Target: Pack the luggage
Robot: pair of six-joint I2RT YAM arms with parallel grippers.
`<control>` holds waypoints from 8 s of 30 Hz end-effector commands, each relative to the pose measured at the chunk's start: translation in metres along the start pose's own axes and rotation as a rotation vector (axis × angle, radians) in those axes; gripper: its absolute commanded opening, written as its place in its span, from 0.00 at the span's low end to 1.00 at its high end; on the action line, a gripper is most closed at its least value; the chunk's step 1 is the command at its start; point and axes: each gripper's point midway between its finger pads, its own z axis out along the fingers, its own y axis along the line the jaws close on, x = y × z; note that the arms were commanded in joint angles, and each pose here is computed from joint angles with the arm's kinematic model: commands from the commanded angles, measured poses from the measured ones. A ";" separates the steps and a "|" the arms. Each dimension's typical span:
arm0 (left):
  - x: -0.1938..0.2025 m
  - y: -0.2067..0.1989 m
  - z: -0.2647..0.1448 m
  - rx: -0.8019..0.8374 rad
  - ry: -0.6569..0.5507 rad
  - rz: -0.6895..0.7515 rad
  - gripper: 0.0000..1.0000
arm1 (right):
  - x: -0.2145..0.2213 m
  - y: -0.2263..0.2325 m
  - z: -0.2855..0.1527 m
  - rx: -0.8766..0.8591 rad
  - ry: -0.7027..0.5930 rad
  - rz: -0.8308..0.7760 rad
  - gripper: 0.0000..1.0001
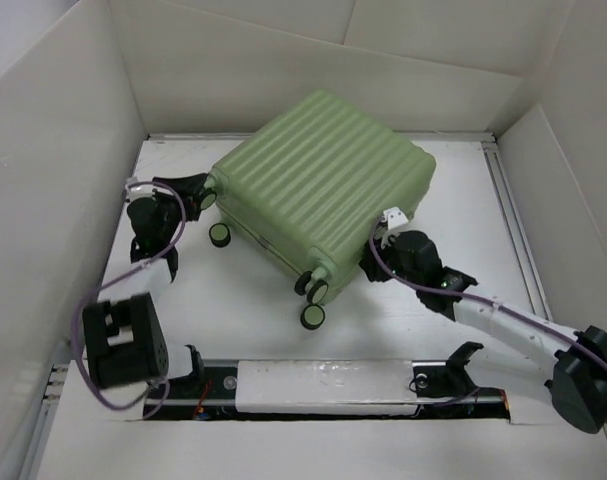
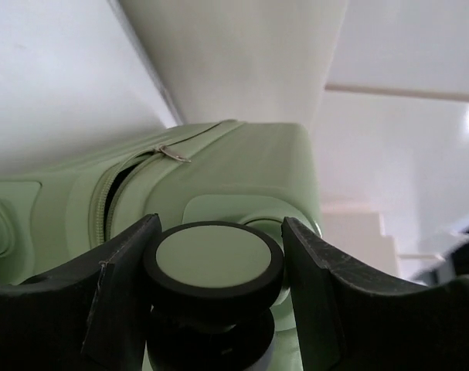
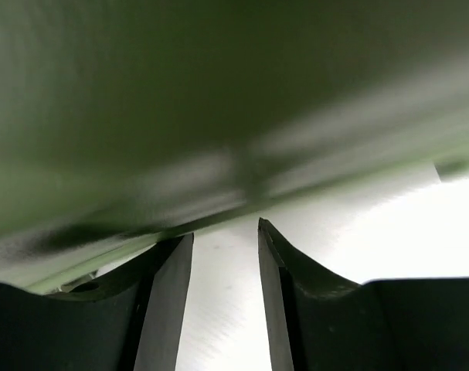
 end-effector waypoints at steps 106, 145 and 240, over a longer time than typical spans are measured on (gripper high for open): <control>0.373 -0.039 -0.155 0.042 0.525 1.062 0.80 | -0.018 0.020 -0.050 -0.260 -0.405 -0.001 0.08; 0.338 -0.085 -0.112 0.141 0.495 0.944 0.00 | 0.026 0.110 -0.103 -0.588 -0.101 0.129 0.00; 0.339 0.023 -0.123 0.232 0.400 0.872 0.24 | -0.073 0.093 -0.037 0.141 -0.159 0.509 0.80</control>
